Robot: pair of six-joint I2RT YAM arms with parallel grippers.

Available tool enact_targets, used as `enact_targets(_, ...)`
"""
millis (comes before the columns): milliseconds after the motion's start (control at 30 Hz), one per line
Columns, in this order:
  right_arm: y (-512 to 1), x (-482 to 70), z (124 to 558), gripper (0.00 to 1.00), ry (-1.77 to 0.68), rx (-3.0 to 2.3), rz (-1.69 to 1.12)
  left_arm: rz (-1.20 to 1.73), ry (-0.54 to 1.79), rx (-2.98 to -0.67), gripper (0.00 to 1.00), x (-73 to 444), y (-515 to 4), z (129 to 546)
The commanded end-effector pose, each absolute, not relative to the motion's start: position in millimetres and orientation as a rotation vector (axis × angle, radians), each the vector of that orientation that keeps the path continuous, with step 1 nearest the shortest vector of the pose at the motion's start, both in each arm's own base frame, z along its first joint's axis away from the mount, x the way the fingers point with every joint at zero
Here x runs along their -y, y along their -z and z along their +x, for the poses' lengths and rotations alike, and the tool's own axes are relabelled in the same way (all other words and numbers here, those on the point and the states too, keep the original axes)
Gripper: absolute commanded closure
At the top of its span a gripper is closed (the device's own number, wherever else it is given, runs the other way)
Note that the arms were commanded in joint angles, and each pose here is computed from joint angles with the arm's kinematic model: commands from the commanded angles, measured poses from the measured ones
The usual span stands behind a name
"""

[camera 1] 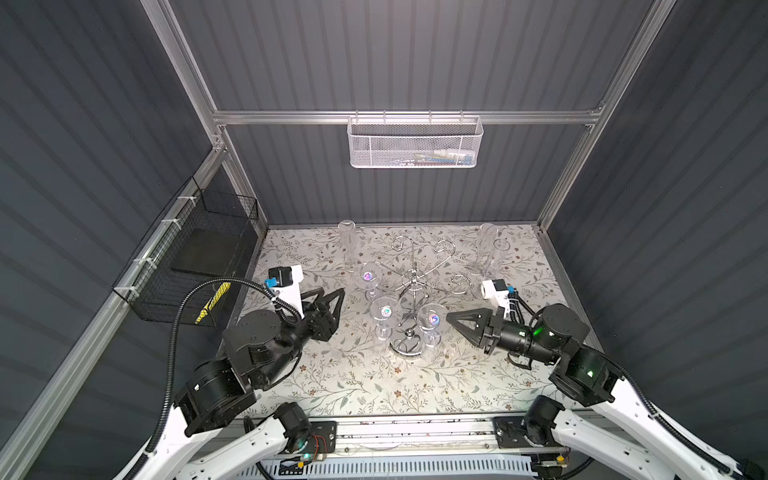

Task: Take the wine glass off the wine glass rack
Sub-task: 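Close the right gripper on the base of the hanging flute glass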

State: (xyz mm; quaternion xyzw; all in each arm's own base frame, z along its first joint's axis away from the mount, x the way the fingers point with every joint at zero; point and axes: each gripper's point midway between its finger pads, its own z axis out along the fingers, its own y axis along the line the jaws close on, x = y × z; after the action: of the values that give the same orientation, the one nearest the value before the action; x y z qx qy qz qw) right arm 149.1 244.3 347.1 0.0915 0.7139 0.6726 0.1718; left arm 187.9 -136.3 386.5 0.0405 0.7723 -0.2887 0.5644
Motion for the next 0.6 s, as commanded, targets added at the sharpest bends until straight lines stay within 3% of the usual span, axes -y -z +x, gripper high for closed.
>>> enact_targets(0,-378,-244,143,1.00,-1.954,-1.935,0.192,0.077,0.664,-1.829,0.43,132,-381,188)
enact_targets(567,-395,-260,151,1.00,-1.925,-1.926,0.210,0.066,0.667,-1.818,0.43,122,-383,181)
